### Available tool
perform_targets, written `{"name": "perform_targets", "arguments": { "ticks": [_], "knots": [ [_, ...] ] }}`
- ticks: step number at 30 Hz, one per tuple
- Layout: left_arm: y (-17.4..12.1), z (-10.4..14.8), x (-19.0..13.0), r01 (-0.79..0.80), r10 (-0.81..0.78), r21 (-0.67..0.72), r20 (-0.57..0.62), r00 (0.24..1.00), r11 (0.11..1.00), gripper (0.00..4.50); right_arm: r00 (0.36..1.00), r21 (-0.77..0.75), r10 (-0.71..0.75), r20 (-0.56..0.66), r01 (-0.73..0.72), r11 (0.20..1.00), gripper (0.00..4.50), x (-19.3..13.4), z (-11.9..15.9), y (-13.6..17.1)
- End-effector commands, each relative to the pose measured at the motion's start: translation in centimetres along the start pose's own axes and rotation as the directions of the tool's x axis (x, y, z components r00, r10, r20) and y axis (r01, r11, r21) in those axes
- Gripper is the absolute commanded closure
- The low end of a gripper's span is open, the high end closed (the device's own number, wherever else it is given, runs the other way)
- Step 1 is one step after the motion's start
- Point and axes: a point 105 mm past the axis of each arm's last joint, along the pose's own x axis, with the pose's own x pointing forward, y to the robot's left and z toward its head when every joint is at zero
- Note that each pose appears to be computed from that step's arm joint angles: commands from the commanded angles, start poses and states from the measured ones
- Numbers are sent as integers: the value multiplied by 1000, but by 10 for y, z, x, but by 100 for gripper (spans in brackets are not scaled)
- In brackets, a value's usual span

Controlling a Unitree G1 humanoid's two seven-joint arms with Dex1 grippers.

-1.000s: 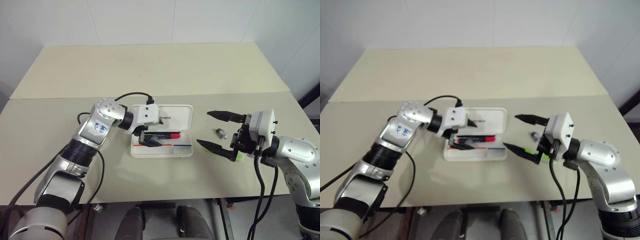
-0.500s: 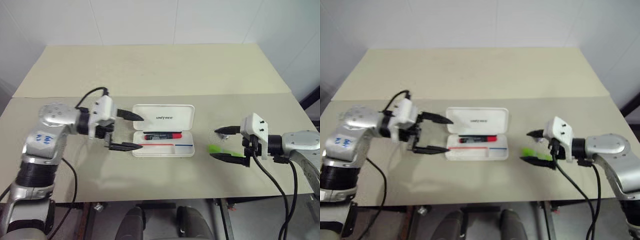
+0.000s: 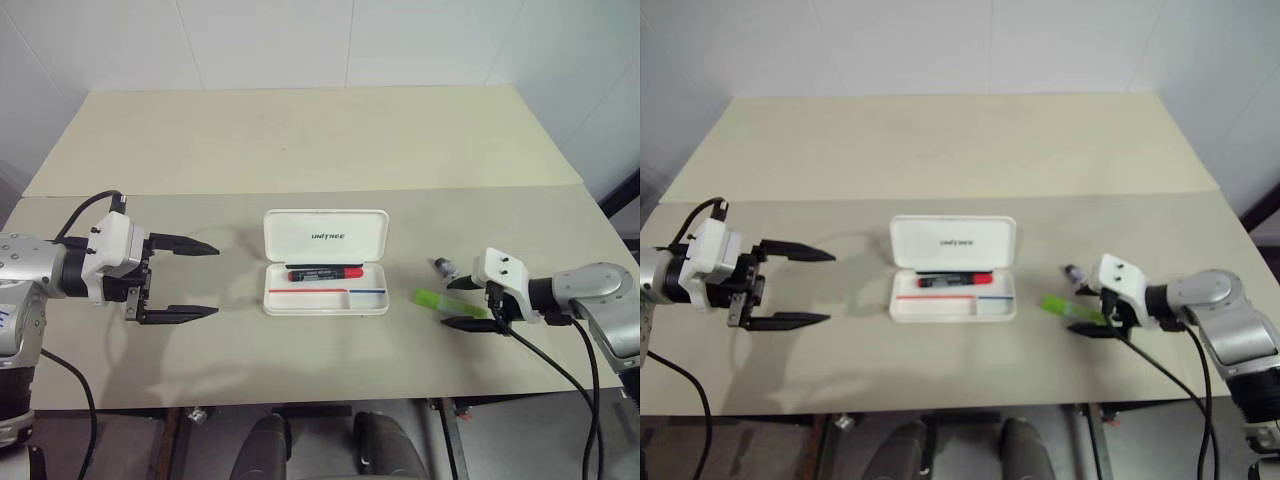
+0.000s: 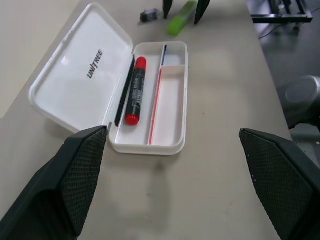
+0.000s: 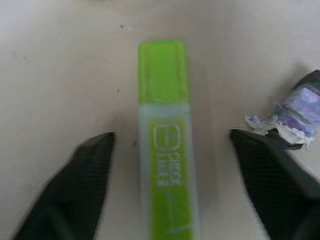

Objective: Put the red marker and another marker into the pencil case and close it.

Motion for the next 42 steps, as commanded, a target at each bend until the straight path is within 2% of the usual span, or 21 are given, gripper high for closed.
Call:
{"name": "perform_targets", "arguments": {
  "ticks": [1, 5, 6, 9, 12, 15, 19, 27, 38, 42],
  "knots": [
    [7, 13, -11, -56, 55, 70, 11, 998, 996, 0, 999, -6, 32, -31, -32, 999, 198, 0, -5, 3],
    [10, 14, -12, -71, 70, 90, 8, 997, 993, 0, 998, -40, 51, -29, -52, 998, 337, 0, -4, 4],
    [10, 13, -12, -70, 69, 91, 6, 998, 993, 0, 998, -51, 50, -26, -51, 997, 342, 0, -3, 4],
    [11, 10, -13, -73, 73, 90, 3, 997, 993, 0, 999, -96, 40, -7, -40, 995, 342, 0, 3, 1],
    [11, 6, -18, -80, 81, 87, -7, 997, 993, 0, 998, -162, 48, 47, -40, 986, 342, -1, 25, 1],
    [12, 1, -21, -87, 88, 83, -16, 996, 993, 0, 988, -224, 87, 126, -57, 973, 342, 1, 59, 5],
    [12, -4, -24, -92, 94, 78, -27, 995, 993, 0, 964, -306, 172, 202, -104, 946, 342, 14, 107, 23],
    [12, -10, -24, -94, 97, 72, -43, 994, 993, 0, 928, -360, 277, 250, -176, 916, 342, 49, 160, 55],
    [3, -12, -24, -108, 111, 62, -51, 992, 992, 0, 884, -419, 390, 256, -262, 869, 342, 94, 202, 85],
    [0, -10, -25, -118, 121, 59, -54, 991, 991, 0, 875, -437, 421, 239, -290, 851, 342, 106, 205, 91]
  ]
}}
